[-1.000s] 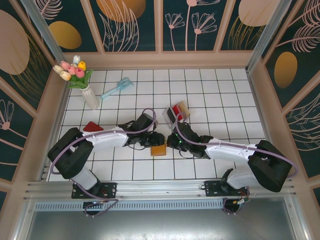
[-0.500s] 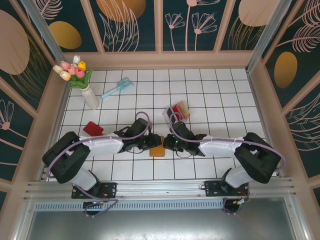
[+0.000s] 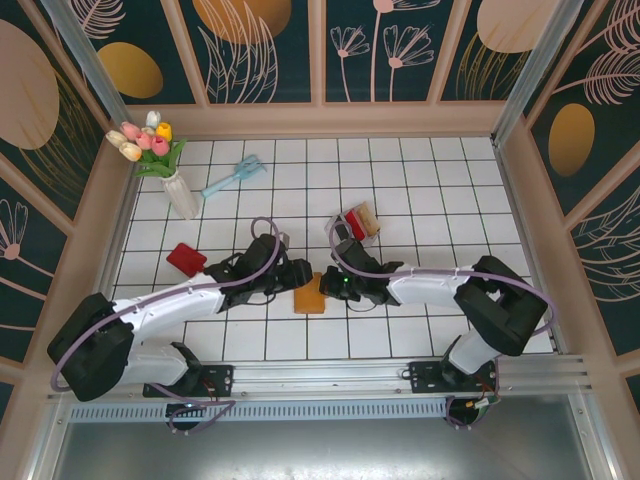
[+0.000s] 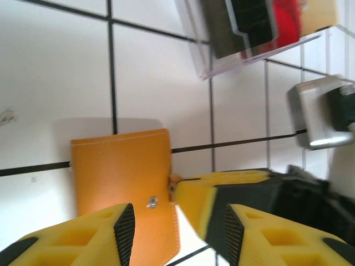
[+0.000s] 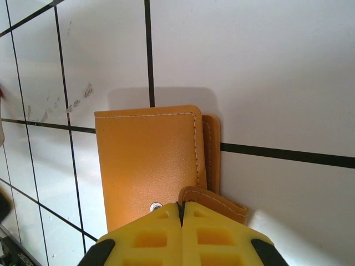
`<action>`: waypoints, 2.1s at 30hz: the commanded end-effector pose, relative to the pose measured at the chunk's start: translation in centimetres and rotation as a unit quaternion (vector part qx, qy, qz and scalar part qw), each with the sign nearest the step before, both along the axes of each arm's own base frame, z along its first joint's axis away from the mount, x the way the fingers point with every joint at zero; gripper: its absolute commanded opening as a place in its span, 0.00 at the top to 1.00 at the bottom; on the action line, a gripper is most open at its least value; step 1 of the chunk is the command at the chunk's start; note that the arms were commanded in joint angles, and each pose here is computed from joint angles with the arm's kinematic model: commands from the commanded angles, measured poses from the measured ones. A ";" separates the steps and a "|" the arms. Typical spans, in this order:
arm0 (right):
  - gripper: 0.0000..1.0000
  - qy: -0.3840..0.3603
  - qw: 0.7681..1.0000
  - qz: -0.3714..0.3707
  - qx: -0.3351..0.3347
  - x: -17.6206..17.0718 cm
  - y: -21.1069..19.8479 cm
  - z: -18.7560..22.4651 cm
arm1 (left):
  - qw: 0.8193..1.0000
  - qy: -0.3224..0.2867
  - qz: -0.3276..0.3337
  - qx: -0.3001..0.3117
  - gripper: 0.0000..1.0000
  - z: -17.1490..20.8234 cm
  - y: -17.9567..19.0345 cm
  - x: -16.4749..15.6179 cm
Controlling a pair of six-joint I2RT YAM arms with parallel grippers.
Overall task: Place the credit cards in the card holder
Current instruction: Close the button on the card holder.
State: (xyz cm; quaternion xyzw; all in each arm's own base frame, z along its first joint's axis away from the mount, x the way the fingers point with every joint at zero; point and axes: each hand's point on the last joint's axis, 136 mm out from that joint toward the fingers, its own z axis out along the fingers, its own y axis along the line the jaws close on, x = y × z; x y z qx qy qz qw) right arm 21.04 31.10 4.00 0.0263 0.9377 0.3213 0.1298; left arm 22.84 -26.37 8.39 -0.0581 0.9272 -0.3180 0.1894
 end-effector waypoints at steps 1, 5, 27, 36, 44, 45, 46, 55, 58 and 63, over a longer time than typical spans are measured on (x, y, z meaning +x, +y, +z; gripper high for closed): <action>1.00 0.014 1.000 0.010 -0.022 -0.4 -0.4 -0.8 | 0.997 0.040 -0.009 0.063 0.52 -3.8 1.7 -1.4; 1.00 0.014 1.000 0.012 -0.021 -0.3 -0.3 -0.7 | 0.996 0.042 -0.019 0.072 0.54 -4.5 1.3 -1.2; 1.00 0.013 0.998 0.062 -0.002 -0.6 2.6 1.6 | 0.991 0.071 -0.036 0.104 0.65 -8.1 1.5 -1.7; 0.95 0.034 0.997 0.061 -0.042 -0.8 2.4 -0.2 | 0.993 0.065 -0.031 0.098 0.66 -7.6 1.5 -1.6; 0.78 0.007 0.998 0.049 -0.028 -0.4 2.2 2.6 | 0.993 0.061 -0.026 0.099 0.68 -7.5 1.7 -1.5; 0.77 0.000 0.999 0.047 -0.021 -0.3 2.2 3.3 | 0.993 0.061 -0.026 0.100 0.67 -7.5 1.7 -1.5; 0.73 -0.006 0.999 0.048 -0.015 -0.3 2.2 3.9 | 0.993 0.061 -0.026 0.100 0.68 -7.5 1.8 -1.5; 0.76 -0.016 1.000 -0.004 -0.018 0.7 -0.6 4.2 | 0.993 0.060 -0.026 0.099 0.68 -7.4 1.7 -1.5; 0.88 -0.001 1.000 -0.006 -0.026 0.7 -0.9 3.0 | 0.993 0.060 -0.026 0.101 0.68 -7.5 1.8 -1.5; 0.95 0.019 0.999 0.021 -0.019 0.2 0.3 1.8 | 0.993 0.060 -0.027 0.100 0.68 -7.4 1.8 -1.6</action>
